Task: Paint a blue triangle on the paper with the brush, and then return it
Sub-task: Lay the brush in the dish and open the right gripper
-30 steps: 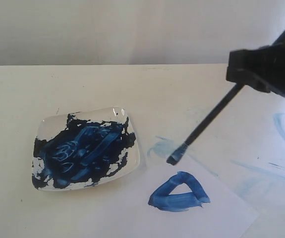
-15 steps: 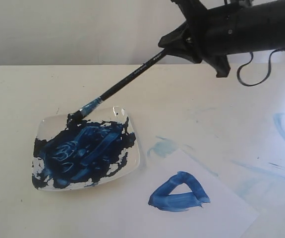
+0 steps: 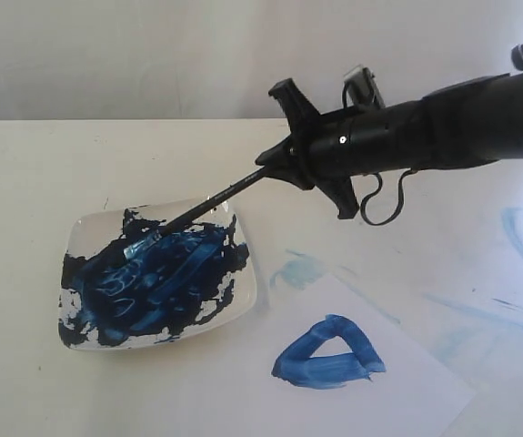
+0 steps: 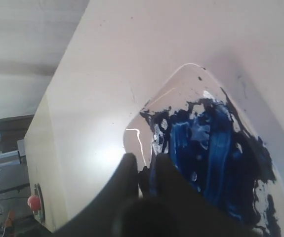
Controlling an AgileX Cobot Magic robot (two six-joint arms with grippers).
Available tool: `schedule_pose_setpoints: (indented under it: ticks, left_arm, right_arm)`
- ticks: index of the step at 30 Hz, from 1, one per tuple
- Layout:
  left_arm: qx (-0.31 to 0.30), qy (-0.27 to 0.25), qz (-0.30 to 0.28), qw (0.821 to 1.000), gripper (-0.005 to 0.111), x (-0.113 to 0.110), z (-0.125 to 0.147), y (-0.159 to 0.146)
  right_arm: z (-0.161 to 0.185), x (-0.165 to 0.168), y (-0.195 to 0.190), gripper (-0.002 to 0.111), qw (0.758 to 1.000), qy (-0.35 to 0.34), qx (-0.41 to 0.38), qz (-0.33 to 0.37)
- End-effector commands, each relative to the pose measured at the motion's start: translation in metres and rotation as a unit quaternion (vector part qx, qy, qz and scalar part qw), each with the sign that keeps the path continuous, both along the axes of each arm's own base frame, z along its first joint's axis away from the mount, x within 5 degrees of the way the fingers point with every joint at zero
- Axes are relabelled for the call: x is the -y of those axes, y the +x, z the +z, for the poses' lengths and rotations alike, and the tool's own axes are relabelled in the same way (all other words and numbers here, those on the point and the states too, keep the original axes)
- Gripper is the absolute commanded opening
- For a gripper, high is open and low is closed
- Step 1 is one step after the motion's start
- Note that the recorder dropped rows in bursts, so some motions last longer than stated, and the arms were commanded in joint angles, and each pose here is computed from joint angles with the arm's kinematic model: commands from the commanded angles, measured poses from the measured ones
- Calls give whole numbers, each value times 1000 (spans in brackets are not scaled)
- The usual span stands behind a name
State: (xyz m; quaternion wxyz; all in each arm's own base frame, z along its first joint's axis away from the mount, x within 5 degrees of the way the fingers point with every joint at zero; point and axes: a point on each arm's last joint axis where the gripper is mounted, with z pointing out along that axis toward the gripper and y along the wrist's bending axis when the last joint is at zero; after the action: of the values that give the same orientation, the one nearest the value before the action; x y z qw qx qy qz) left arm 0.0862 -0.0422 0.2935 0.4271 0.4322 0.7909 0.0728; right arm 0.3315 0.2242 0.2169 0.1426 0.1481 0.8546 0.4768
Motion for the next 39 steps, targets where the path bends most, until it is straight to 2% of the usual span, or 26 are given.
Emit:
schedule_pose_setpoints:
  ticks: [1,11,17,22,24,28,36,39]
  left_arm:
    - [20,-22,-4,1000,0,-5,-4,-6]
    - [56,-54,-18,997,0,-13,-10,-16]
    - [59,-57,-17,996,0,-14,-9,-17]
    - [59,-57,-17,996,0,-14,-9,-17]
    - [59,-57,-18,996,0,-14,-9,-17]
    - [59,-57,-18,996,0,-14,-9,-17]
    - [66,-63,-22,996,0,-13,-8,-16]
    - [68,-66,-24,995,0,-12,-8,-16]
  right_arm:
    - [-17,-5,5,0,1000,10,-27,-7]
    - [-56,-16,11,0,994,41,-96,4]
    - [-72,-18,19,0,994,37,-105,0]
    - [-82,-15,24,1,994,20,-105,-33]
    - [-82,-15,25,6,995,17,-97,-34]
    - [-82,-14,27,27,995,9,-89,-37]
    - [-80,-15,24,42,997,12,-79,-15]
    - [-71,-15,23,42,996,41,-82,10]
